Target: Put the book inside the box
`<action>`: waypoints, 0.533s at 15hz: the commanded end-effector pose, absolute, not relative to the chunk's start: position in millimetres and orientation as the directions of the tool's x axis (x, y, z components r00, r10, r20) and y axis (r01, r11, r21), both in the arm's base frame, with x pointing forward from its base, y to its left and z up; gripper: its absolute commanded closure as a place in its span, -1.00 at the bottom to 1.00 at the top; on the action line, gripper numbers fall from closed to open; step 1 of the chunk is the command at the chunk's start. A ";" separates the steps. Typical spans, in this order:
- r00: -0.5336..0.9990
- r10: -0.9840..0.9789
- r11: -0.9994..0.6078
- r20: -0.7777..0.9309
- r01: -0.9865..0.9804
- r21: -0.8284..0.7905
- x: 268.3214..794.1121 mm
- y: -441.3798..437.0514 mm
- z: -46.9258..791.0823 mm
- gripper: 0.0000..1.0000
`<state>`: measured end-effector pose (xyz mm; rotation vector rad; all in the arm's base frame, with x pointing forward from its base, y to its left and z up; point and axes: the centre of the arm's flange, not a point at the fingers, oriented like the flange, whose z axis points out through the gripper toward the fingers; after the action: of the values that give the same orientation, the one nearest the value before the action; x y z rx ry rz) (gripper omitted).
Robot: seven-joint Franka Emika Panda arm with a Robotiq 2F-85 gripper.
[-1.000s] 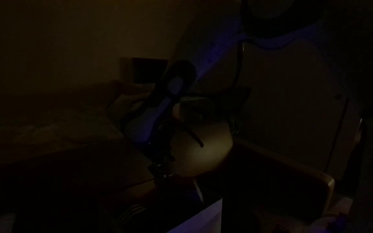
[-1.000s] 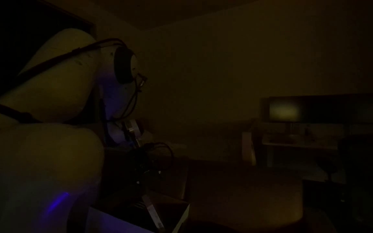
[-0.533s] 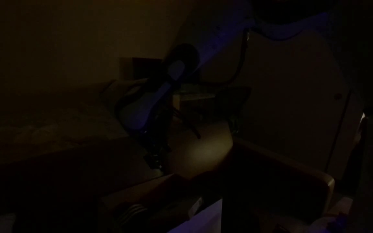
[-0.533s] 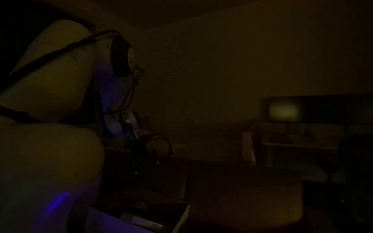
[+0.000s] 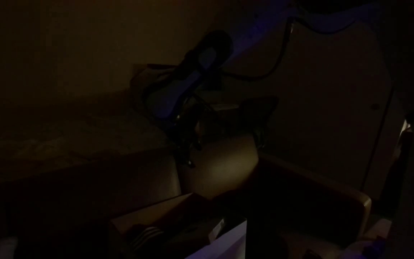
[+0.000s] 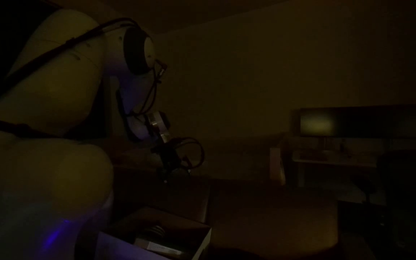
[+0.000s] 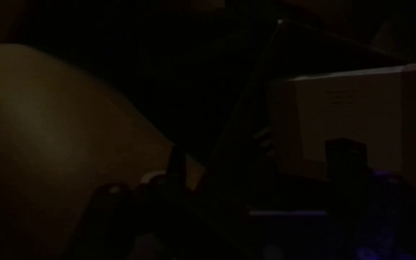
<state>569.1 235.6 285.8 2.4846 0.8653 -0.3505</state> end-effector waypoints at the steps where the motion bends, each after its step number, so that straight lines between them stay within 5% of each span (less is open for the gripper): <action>1: 0.746 0.526 -0.688 -0.409 0.656 0.310 544.7 190.6 349.0 -1.00; 8: 0.753 0.557 -0.709 -0.349 0.651 0.273 493.7 109.1 442.8 -1.00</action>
<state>536.0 151.0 409.8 2.5335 0.8902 -0.3484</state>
